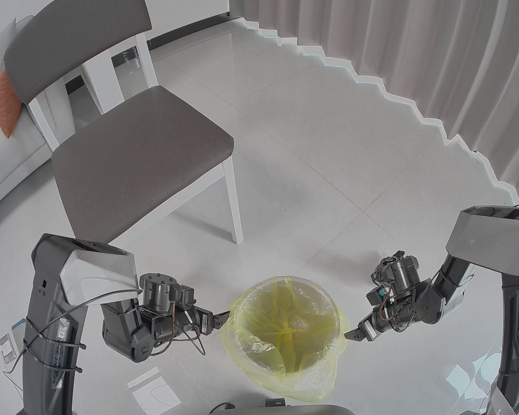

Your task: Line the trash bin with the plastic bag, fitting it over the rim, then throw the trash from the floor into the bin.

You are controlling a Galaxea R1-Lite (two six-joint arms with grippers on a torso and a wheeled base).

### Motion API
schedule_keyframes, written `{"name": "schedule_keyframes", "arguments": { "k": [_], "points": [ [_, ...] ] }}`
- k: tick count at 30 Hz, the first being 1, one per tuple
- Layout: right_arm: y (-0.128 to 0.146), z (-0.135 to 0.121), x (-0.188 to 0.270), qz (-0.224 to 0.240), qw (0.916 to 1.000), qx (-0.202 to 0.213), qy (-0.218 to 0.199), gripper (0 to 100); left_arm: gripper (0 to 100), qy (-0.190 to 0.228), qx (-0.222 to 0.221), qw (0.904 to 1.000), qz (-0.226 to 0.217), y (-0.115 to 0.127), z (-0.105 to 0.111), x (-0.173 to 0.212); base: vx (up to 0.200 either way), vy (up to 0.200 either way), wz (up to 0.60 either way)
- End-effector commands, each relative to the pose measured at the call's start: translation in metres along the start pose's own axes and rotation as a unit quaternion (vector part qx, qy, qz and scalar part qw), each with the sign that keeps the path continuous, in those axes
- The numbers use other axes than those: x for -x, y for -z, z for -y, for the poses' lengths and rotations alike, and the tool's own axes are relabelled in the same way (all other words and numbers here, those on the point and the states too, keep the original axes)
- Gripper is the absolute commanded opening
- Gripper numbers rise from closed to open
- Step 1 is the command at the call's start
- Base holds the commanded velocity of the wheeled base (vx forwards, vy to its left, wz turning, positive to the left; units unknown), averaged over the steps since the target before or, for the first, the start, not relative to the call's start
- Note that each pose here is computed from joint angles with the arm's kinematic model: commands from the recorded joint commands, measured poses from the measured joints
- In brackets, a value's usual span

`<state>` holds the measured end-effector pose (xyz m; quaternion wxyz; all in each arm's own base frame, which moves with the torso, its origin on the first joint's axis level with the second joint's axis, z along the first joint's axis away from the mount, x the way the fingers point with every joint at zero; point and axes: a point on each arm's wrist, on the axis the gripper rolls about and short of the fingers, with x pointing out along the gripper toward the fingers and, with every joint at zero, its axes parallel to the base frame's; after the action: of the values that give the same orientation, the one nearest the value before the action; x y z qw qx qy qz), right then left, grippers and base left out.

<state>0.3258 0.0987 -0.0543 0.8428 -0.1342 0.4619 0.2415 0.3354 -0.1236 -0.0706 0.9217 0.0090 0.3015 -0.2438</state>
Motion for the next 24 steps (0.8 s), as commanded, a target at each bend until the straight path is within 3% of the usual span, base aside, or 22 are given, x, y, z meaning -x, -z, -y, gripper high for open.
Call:
{"name": "schedule_keyframes", "arguments": {
  "k": [1,14,24],
  "points": [
    [-0.010,0.008,-0.009,-0.016,0.9999,0.005,-0.001,100,100,-0.015,0.009,0.9997,0.017,-0.006,-0.012,0.015,0.000,0.000,0.00],
    [-0.012,0.019,-0.020,-0.052,0.9986,-0.005,0.001,100,100,-0.013,0.014,0.9991,0.038,-0.008,-0.012,0.023,0.000,0.000,0.00],
    [-0.014,0.023,0.050,-0.006,0.9995,-0.014,0.028,100,100,-0.017,0.017,0.9983,0.052,-0.007,-0.016,0.028,0.000,0.000,0.00]
  ]
}}
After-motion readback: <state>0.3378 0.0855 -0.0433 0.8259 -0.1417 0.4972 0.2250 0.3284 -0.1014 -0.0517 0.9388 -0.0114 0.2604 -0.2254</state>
